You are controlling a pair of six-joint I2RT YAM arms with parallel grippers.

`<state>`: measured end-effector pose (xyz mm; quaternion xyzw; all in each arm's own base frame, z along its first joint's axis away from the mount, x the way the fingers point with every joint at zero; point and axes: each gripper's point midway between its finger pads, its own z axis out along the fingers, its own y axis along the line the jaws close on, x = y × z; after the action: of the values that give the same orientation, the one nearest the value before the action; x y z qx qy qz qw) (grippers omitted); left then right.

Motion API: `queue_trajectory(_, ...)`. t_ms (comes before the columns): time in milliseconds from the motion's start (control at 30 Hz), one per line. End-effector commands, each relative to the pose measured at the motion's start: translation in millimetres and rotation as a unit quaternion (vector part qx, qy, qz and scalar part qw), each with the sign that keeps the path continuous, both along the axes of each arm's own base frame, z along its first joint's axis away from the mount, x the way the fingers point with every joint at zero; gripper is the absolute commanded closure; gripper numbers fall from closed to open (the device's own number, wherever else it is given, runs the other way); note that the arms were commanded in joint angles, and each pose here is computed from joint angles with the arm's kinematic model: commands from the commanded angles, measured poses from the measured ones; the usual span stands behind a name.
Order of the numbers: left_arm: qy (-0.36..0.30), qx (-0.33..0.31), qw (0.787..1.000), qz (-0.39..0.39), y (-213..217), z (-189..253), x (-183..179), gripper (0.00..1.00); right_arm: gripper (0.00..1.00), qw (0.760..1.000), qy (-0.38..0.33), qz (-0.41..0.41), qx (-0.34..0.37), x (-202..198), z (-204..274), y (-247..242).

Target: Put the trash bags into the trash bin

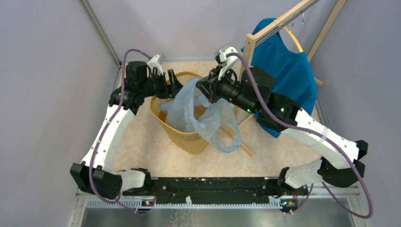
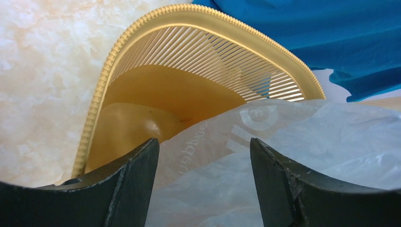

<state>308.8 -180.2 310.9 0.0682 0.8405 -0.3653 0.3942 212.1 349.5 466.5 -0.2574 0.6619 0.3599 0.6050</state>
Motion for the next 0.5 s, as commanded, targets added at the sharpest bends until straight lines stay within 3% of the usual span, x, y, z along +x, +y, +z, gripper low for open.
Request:
queue_trajectory(0, -0.028, -0.020, 0.999, -0.011, -6, 21, 3, 0.21, 1.00, 1.000, -0.012, 0.004, 0.025, 7, 18, 13)
queue_trajectory(100, -0.077, -0.028, 0.997, 0.000, -1, 53, 0, 0.11, 1.00, 1.000, -0.007, -0.002, 0.021, 11, 15, 16)
queue_trajectory(267, -0.111, 0.015, 0.993, 0.025, 14, 92, 2, 0.04, 1.00, 0.999, -0.001, -0.030, 0.011, 20, 14, 12)
queue_trajectory(467, -0.136, 0.068, 0.983, 0.106, 48, 87, 6, 0.01, 1.00, 0.999, -0.004, -0.041, -0.004, 24, 0, 10)
